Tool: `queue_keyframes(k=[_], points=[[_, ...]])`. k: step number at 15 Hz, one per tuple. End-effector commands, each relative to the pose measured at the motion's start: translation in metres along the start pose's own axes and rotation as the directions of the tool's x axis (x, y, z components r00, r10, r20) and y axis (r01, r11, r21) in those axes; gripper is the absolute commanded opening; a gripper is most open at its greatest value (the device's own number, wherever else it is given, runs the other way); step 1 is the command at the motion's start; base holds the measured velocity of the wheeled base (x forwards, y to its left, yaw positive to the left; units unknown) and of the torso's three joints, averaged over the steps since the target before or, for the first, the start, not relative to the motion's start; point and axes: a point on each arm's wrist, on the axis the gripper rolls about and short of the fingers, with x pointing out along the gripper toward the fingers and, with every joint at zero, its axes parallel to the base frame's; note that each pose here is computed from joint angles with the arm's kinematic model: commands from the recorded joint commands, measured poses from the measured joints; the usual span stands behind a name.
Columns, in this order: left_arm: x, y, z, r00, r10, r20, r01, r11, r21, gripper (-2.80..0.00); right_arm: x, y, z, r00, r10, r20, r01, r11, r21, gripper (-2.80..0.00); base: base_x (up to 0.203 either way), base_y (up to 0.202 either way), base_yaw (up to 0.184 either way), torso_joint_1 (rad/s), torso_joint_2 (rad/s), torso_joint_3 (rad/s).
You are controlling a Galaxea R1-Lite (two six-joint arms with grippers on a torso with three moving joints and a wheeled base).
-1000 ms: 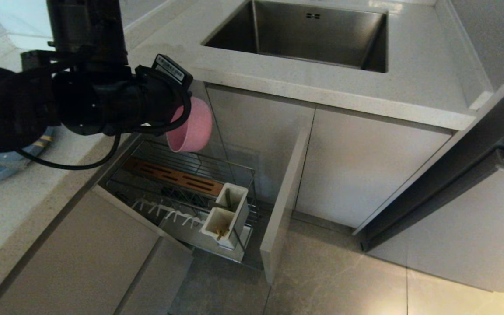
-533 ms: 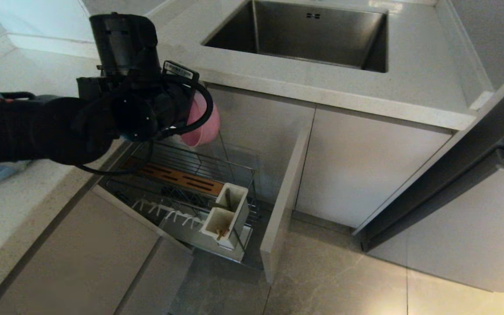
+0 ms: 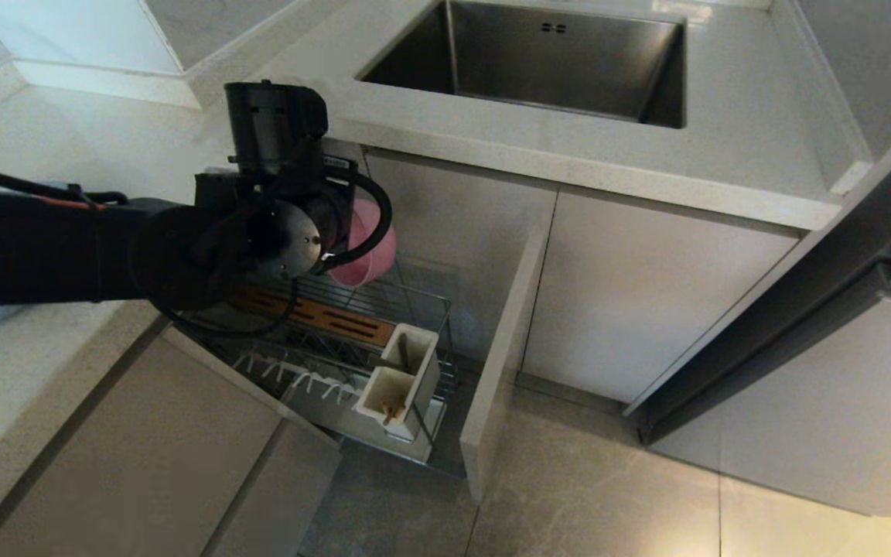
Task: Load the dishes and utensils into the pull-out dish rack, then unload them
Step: Pick up the bowl and place it in the cupboard
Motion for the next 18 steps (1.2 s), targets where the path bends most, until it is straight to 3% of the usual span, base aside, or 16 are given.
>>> queue_keyframes(k=[1,5,18], points=[[0.006,0.007,-0.002,1.000,0.020,0.008,-0.020,1.000,-0.011,-2.80,0.000,0.000,0.000,1.000,0.000,-0.001,0.000,1.000,0.000,-2.80,0.000,0.000,0.000,0.000,0.00,0.000],[0.017,0.020,0.000,0.998,0.057,0.022,-0.056,0.998,-0.040,-2.80,0.000,0.000,0.000,1.000,0.000,-0.003,0.000,1.000,0.000,-2.80,0.000,0.000,0.000,0.000,0.00,0.000],[0.042,0.061,-0.002,0.987,0.158,-0.029,-0.161,0.981,-0.107,-2.80,0.000,0.000,0.000,1.000,0.000,-0.002,0.000,1.000,0.000,-2.80,0.000,0.000,0.000,0.000,0.00,0.000]])
